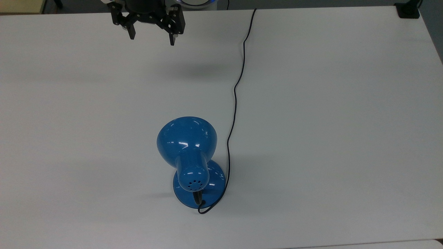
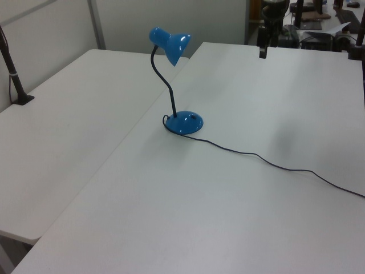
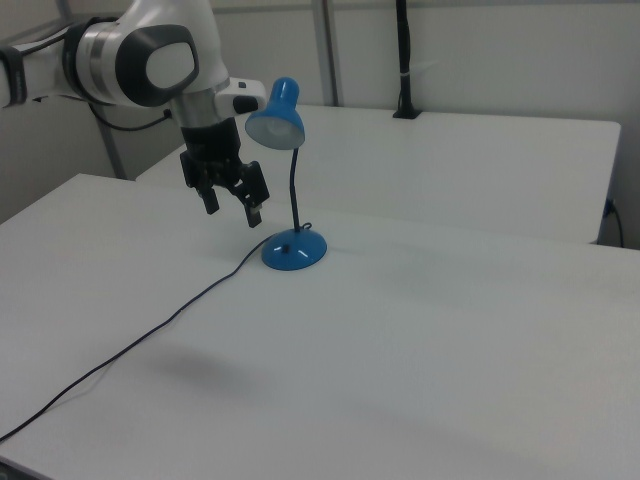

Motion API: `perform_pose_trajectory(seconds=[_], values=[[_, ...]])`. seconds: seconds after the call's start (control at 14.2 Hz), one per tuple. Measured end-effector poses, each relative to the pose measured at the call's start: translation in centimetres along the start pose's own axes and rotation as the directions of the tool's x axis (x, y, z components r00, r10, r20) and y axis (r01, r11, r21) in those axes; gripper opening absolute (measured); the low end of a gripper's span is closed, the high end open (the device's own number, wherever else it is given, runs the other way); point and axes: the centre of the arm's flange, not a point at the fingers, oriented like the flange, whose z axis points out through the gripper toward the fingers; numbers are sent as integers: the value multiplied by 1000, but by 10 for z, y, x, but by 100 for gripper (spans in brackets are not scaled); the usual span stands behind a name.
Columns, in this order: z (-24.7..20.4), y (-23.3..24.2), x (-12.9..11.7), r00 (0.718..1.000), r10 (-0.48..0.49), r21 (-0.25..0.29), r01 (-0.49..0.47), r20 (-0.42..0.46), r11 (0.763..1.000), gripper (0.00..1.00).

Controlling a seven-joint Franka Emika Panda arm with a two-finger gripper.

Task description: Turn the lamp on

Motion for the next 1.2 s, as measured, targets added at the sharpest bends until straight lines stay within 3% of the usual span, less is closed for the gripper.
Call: perform_pose_trajectory(seconds=[0.35, 1.2], values=[[-1, -2, 1, 1000, 7, 23, -7, -1, 1000, 100], [-1, -2, 2, 1000, 7, 21, -7, -2, 1000, 100]])
